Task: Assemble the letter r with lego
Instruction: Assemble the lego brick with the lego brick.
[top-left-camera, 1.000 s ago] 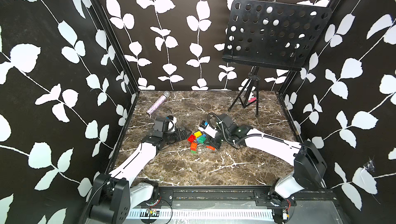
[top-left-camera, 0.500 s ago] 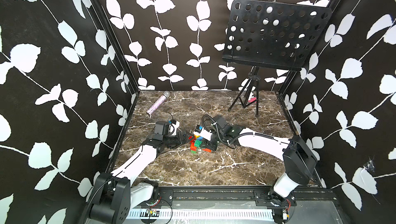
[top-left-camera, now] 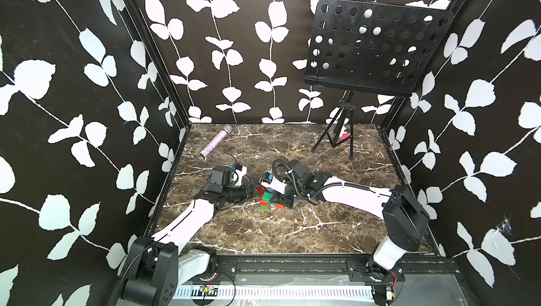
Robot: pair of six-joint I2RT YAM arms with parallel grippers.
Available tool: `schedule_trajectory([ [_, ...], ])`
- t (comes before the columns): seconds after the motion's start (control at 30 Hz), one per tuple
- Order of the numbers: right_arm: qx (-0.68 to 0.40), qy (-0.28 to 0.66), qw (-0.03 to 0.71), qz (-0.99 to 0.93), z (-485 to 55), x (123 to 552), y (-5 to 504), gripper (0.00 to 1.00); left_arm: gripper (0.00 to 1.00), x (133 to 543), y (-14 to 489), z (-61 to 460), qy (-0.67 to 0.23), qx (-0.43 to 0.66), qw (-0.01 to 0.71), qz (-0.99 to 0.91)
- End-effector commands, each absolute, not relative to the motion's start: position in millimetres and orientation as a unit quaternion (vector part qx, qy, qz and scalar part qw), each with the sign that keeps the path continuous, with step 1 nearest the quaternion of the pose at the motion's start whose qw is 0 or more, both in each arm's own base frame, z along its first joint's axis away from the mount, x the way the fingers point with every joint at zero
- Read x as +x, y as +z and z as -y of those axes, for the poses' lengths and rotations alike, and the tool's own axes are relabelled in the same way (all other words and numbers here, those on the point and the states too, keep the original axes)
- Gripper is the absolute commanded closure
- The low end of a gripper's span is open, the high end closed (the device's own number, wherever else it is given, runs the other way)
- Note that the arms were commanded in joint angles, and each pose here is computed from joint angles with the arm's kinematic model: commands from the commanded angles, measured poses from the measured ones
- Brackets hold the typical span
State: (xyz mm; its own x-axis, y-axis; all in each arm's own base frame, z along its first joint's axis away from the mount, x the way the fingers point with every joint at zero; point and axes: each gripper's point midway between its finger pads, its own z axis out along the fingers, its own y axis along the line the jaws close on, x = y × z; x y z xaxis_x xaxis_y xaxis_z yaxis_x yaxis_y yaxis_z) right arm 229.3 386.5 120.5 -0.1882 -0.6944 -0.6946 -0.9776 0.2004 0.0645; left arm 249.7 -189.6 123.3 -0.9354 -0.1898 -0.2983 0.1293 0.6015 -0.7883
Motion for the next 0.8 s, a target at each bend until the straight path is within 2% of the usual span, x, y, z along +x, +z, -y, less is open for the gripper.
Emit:
schedule_trajectory([
  [0.0, -0.58, 0.266, 0.297, -0.711, -399.6, 234.6, 133.4, 0.91, 0.2, 242.5, 114.6, 188.7, -0.445, -0.014, 0.167, -0.88],
  [0.77, -0.582, 0.253, 0.291, -0.716, -402.8, 237.1, 127.3, 0.9, 0.19, 242.9, 100.5, 189.4, -0.442, -0.017, 0.154, -0.883],
])
